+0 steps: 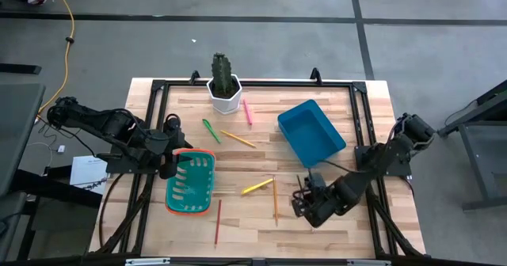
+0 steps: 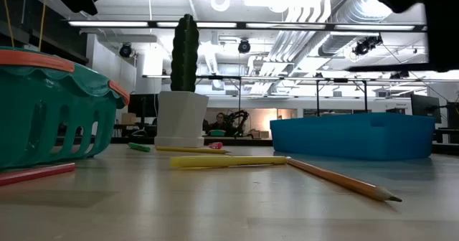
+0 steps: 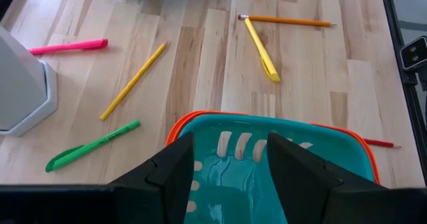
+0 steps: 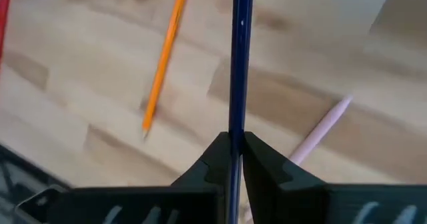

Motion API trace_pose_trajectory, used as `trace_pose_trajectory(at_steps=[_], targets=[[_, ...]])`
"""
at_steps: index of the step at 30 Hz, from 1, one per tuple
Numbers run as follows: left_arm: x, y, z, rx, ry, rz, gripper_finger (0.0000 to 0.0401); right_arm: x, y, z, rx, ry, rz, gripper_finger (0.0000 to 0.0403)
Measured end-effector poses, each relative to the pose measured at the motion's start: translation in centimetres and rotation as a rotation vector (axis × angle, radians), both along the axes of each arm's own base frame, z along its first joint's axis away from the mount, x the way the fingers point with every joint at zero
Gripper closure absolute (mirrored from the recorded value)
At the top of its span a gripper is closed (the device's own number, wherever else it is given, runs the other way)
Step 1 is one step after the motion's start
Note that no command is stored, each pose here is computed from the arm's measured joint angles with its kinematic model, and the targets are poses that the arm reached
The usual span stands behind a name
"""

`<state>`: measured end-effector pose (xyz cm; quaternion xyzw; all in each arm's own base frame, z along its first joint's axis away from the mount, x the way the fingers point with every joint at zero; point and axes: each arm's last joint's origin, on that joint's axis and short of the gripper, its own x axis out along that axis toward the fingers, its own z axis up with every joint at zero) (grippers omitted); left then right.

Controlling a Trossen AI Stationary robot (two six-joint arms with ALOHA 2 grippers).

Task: Sort pens & pencils
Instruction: Put the dark blue pencil into the blue bin

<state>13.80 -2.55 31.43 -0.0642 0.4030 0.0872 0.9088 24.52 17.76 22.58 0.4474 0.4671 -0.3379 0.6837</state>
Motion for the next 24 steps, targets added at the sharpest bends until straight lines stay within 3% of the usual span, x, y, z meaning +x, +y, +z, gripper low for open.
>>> trace_pose_trajectory(at_steps=[11,24], targets=[[0.0,0.0,0.0,0.005,-0.003,0.009,0.0226,1.7,-5.8,2.0,-0.081,0.055,0.064,0.0386],[0.0,0.1,0.0,0.019,-0.003,0.008,0.0226,0.6,-15.3,5.0,-0.141,0.121,-0.005,0.0386]])
